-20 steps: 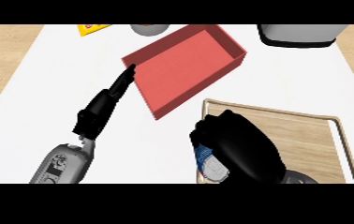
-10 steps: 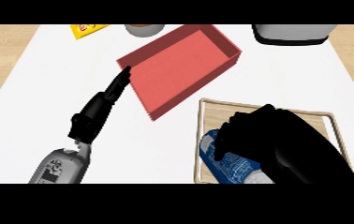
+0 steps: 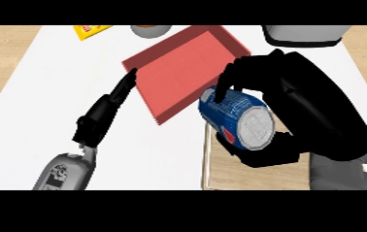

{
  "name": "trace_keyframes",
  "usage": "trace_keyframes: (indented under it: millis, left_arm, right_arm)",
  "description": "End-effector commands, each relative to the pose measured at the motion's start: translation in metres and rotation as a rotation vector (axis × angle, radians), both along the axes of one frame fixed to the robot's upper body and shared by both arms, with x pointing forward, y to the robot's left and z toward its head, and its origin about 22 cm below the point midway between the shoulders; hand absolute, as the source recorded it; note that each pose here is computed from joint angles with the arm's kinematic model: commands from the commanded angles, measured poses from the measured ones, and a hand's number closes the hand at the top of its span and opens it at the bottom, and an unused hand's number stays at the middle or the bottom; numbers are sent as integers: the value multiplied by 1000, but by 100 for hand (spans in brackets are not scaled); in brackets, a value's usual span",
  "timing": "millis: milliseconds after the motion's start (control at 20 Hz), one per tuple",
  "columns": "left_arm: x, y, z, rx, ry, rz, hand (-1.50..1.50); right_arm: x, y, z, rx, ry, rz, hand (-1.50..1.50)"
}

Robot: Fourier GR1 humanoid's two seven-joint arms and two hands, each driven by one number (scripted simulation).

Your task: Pick the can from the tray and place it in the cardboard box

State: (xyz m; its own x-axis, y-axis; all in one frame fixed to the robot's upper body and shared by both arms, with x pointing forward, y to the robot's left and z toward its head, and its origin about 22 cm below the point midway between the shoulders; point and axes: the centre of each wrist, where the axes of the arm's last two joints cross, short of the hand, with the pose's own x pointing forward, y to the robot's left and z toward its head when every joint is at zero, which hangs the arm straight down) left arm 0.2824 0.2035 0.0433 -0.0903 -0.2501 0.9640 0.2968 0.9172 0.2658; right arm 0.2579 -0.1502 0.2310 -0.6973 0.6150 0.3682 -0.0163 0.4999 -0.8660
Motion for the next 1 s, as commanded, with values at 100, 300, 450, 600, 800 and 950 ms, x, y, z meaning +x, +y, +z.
trace_keyframes:
  millis: [100,300,450,600,800,950]
  left_arm:
    - [-3,-11,-2,-6,-7,-3,0]
    - [9,15,-7,-7,2,-12,0]
    - [7,10,-19,-4,8,-10,0]
    - [-4,-4,9,-3,-6,2,0]
    - [6,2,5,-5,-9,-15,0]
    - [-8,-5,0,-8,2,-10,0]
  right_arm:
    - [46,11,7,36,14,-38,150]
    - [72,32,21,51,51,-15,150]
    - [77,59,23,47,68,-49,150]
    - [94,62,18,48,47,-83,150]
    - [129,55,8,32,12,-125,150]
    - [136,73,-13,-35,0,-116,150]
